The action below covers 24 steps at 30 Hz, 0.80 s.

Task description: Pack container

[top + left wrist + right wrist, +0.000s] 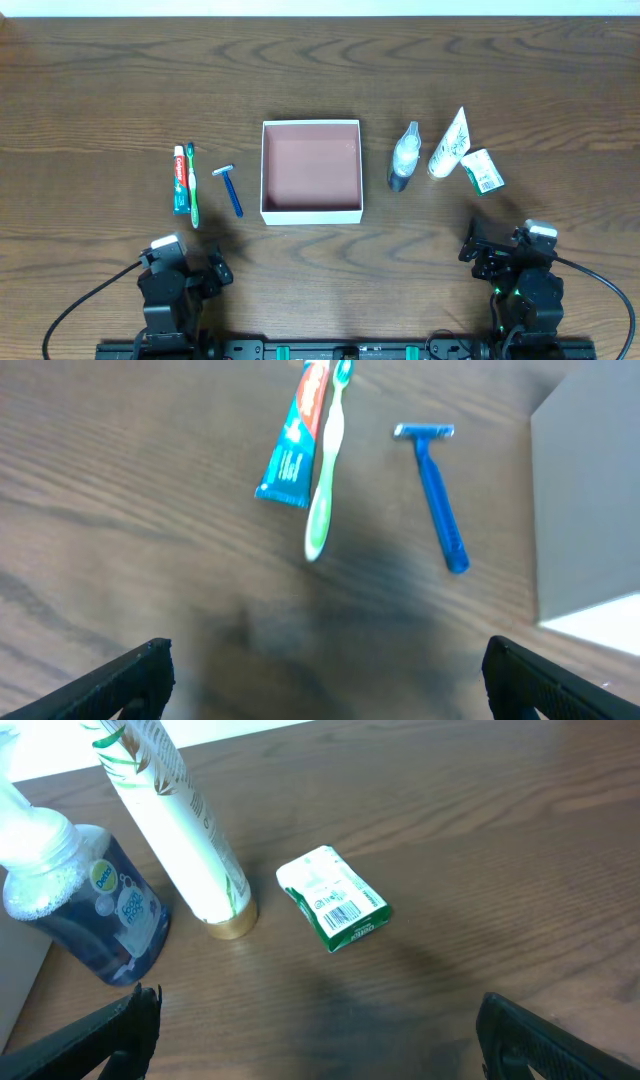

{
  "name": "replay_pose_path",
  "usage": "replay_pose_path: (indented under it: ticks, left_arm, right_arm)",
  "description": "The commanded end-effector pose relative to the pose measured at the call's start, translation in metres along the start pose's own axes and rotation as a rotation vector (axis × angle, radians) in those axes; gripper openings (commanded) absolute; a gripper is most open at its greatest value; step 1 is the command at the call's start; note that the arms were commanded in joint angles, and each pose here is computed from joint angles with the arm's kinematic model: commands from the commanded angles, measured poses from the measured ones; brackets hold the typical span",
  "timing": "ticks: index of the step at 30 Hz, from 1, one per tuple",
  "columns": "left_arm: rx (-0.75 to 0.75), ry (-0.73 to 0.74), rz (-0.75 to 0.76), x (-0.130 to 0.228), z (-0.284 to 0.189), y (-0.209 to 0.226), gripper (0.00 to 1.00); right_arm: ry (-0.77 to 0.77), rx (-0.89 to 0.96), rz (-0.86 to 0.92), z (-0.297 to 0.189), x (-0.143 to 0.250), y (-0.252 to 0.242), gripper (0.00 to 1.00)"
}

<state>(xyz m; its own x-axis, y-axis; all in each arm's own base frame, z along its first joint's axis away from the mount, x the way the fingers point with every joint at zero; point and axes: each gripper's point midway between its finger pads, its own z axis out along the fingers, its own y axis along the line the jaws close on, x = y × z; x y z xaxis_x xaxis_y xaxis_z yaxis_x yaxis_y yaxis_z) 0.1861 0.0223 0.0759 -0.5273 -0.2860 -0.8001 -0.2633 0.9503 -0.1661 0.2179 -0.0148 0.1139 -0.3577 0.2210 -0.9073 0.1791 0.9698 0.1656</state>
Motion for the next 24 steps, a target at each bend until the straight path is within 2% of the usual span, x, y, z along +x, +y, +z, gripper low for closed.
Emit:
replay_pose_path:
  ticks: [1,6,9,15,20,24]
  left_arm:
    - [0.096,-0.065,-0.142,-0.017,0.000,-0.017,0.98]
    - [0.165,-0.236,-0.165,-0.062,-0.011,-0.030,0.98]
    - [0.169,-0.269,-0.140,-0.077,-0.020,-0.033,0.98]
    - [0.091,-0.080,-0.051,-0.099,-0.031,-0.037,0.98]
    - [-0.065,0.098,0.026,-0.152,-0.035,-0.028,0.98]
    - [-0.128,0.222,0.000,-0.199,-0.027,-0.022,0.98]
  right_arm:
    - [-0.005,0.006,-0.010,0.000,0.000,-0.002,0.99]
    - [-0.005,0.006,-0.010,0.000,0.000,-0.002,0.99]
    - [-0.005,0.006,-0.010,0.000,0.000,-0.002,0.99]
    - [-0.005,0.006,-0.010,0.000,0.000,-0.002,0.99]
    - [-0.005,0.006,-0.010,0.000,0.000,-0.002,0.99]
    - [-0.005,0.006,-0.010,0.000,0.000,-0.002,0.99]
